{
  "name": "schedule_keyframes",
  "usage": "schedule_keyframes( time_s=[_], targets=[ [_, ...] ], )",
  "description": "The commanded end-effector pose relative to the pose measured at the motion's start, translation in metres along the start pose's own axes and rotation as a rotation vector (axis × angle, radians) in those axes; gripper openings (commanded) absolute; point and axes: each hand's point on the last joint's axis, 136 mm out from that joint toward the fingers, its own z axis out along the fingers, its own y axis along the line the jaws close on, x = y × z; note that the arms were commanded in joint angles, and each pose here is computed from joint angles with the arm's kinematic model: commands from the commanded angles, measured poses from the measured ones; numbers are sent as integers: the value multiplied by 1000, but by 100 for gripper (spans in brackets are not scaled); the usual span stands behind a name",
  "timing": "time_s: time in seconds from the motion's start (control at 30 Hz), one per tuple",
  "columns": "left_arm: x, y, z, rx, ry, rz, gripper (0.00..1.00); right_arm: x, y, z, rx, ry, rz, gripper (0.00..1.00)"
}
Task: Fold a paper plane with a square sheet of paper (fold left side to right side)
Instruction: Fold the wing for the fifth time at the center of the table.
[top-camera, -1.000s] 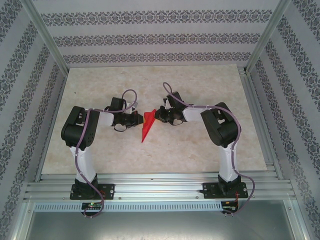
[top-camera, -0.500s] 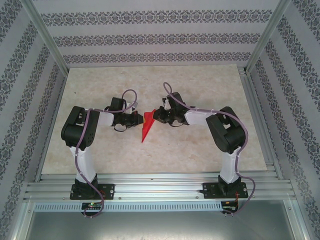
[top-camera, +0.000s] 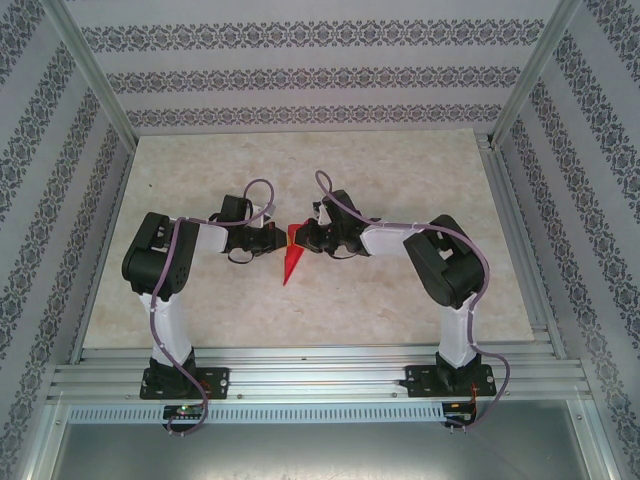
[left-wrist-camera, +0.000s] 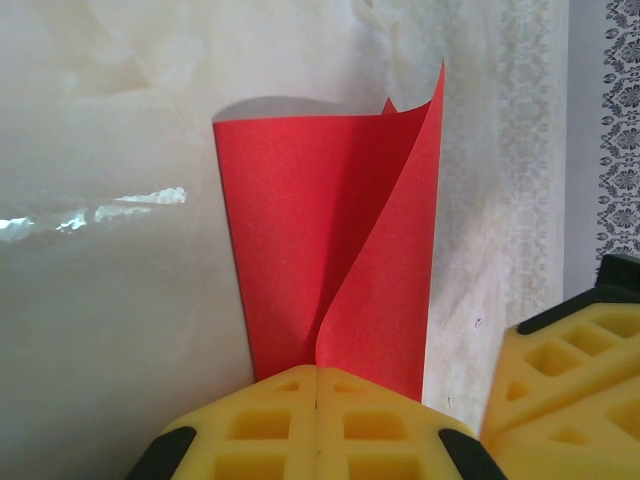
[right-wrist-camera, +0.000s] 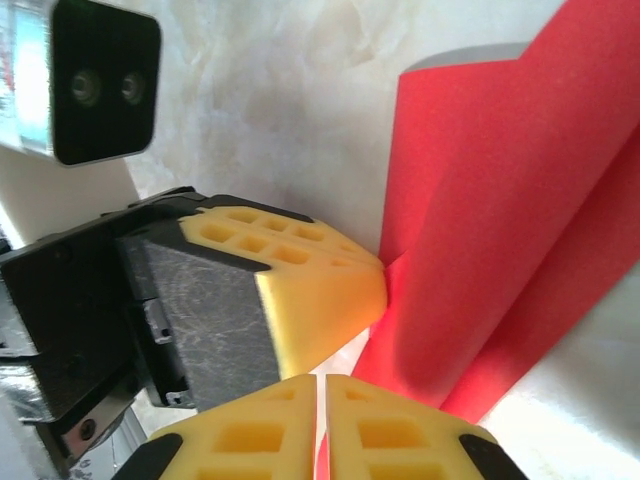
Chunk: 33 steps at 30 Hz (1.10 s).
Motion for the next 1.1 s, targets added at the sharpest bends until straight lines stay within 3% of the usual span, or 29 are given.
schedule_keyframes(
  time_s=[0.0, 1.07],
  targets=[
    [17, 22, 6, -73, 23, -16, 0, 1, -2, 9, -14, 11, 2, 11],
    [13, 30, 5, -119, 5, -28, 0, 3, -20, 21, 26, 29, 12, 11]
  ],
)
